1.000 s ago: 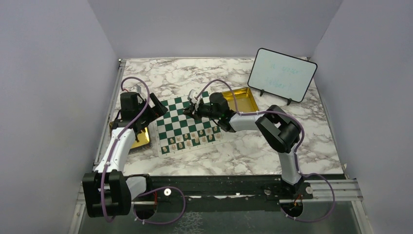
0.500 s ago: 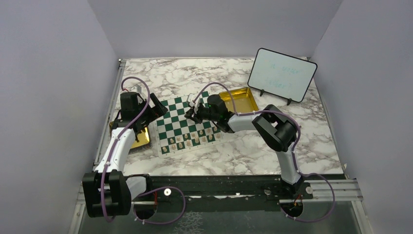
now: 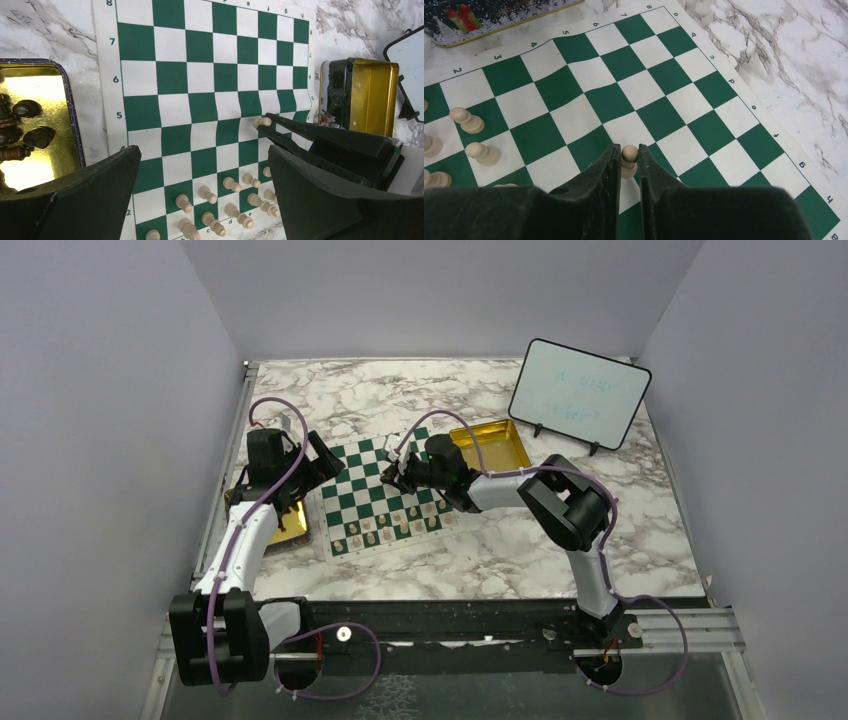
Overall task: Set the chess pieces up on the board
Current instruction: Place the chess piece on the chessboard.
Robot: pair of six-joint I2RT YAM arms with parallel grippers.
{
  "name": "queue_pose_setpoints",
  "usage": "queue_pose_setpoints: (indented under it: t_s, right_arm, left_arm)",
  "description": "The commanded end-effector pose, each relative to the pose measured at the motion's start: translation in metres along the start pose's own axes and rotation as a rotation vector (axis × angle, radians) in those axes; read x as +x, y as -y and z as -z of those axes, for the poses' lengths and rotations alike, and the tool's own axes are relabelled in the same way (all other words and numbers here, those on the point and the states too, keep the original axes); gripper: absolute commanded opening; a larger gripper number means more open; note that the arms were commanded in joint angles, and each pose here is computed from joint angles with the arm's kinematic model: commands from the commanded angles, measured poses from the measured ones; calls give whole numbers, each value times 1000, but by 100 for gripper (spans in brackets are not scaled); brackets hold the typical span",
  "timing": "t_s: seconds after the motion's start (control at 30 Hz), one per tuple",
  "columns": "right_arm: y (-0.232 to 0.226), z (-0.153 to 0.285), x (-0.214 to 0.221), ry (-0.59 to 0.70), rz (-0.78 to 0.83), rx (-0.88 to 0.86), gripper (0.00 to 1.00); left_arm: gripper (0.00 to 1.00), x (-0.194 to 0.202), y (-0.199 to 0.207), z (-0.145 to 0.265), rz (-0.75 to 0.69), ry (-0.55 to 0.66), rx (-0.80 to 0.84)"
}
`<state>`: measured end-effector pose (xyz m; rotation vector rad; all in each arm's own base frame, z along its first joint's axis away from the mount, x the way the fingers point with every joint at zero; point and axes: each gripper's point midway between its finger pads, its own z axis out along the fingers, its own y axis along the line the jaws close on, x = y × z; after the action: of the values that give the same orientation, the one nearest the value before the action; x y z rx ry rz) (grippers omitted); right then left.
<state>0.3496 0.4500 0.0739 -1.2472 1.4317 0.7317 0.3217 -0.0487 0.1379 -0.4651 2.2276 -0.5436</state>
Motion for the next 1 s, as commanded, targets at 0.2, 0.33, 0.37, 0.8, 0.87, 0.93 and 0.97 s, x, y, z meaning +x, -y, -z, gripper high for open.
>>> queue_pose_setpoints:
  t_s: [0.2,0.33,0.37,0.8,0.87,0.93,0.97]
  right_arm:
    - [-6,-2,20,-53,19,-9,23]
    - [-10,1,24,-65,22,-25,24]
    - [-11,1,26,-67,24,-31,24]
    - [-24,6,37,-127,28,-73,27]
    - [-25,7,41,-145,22,-69,27]
    - [-25,8,45,-158,17,-67,27]
    - [-25,8,44,-154,19,-66,27]
  left_arm:
    - [99,-4,-1,1,-16,25,3]
    - [99,-5,-1,1,-16,27,3]
    - [99,-5,-1,1,-17,27,3]
    - [99,-5,-1,1,-17,25,4]
    - [99,-5,-1,1,-17,26,4]
    - [99,-5,0,1,-18,26,5]
    - [99,-5,0,1,-19,26,5]
